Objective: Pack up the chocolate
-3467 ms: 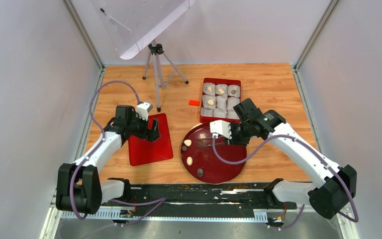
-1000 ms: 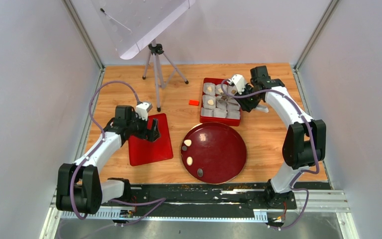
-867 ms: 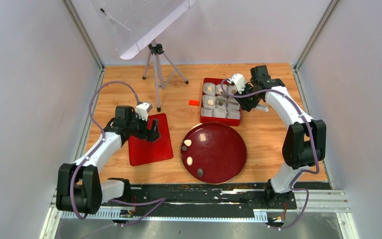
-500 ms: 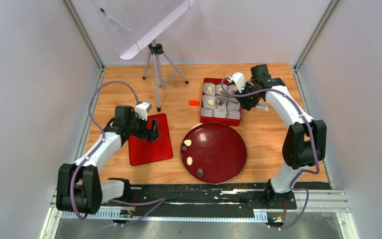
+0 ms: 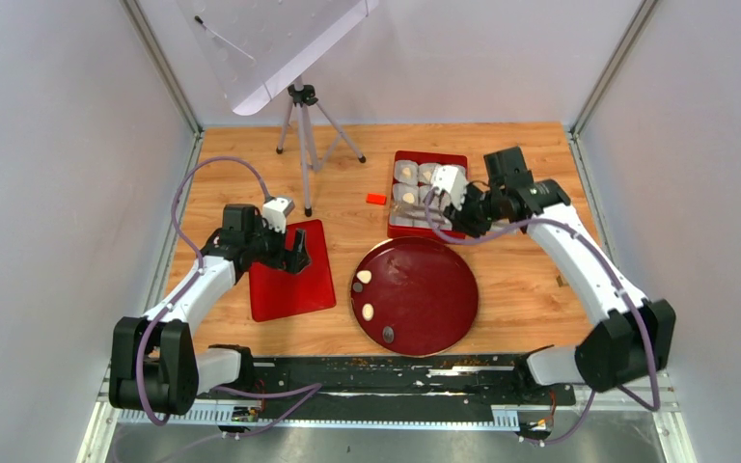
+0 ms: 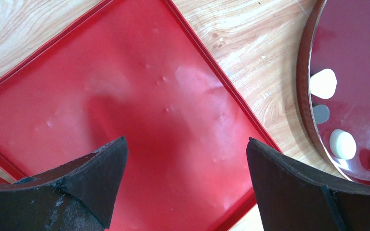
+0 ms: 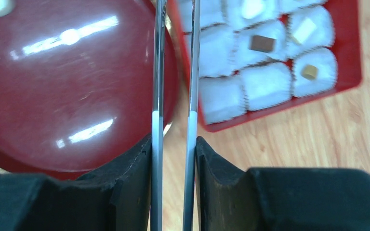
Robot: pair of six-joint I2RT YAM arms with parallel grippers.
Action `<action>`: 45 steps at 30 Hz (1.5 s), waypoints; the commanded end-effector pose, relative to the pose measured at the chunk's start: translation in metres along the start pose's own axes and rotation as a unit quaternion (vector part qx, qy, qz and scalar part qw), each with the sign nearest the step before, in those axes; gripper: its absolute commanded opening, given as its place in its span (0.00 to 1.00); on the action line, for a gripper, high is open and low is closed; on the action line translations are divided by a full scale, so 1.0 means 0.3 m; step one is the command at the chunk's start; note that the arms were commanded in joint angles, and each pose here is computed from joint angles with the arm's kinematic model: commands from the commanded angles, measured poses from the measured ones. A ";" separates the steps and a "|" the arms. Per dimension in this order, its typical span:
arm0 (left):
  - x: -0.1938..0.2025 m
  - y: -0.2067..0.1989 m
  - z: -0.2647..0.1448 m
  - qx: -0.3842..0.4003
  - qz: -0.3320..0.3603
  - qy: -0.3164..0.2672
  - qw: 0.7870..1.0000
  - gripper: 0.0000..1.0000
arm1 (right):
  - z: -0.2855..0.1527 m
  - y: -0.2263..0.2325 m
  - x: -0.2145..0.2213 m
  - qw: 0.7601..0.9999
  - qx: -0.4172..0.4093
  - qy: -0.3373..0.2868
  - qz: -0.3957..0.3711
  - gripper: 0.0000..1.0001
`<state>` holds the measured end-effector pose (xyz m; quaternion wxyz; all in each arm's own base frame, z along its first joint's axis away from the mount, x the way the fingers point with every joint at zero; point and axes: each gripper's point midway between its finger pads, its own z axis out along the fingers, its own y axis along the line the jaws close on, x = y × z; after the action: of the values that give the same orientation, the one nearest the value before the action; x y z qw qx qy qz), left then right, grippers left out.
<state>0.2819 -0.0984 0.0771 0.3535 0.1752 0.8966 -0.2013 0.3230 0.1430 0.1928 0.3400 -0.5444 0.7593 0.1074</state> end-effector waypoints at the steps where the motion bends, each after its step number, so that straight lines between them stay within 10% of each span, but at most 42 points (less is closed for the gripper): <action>1: -0.027 0.003 -0.004 -0.001 -0.002 -0.020 1.000 1.00 | -0.013 0.214 -0.011 0.994 -0.069 -0.033 -0.078 0.16; 10: -0.023 0.002 -0.009 -0.003 -0.001 -0.020 1.000 1.00 | 0.037 0.433 0.031 0.978 -0.153 -0.011 -0.140 0.23; 45: -0.034 0.015 -0.017 -0.013 -0.001 -0.037 0.999 1.00 | 0.257 0.379 -0.002 0.983 -0.121 0.028 -0.132 0.39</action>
<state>0.2802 -0.0954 0.0749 0.3613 0.1669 0.8958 -0.1980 0.2373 0.2115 0.0984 0.2251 -0.6853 0.6787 0.1380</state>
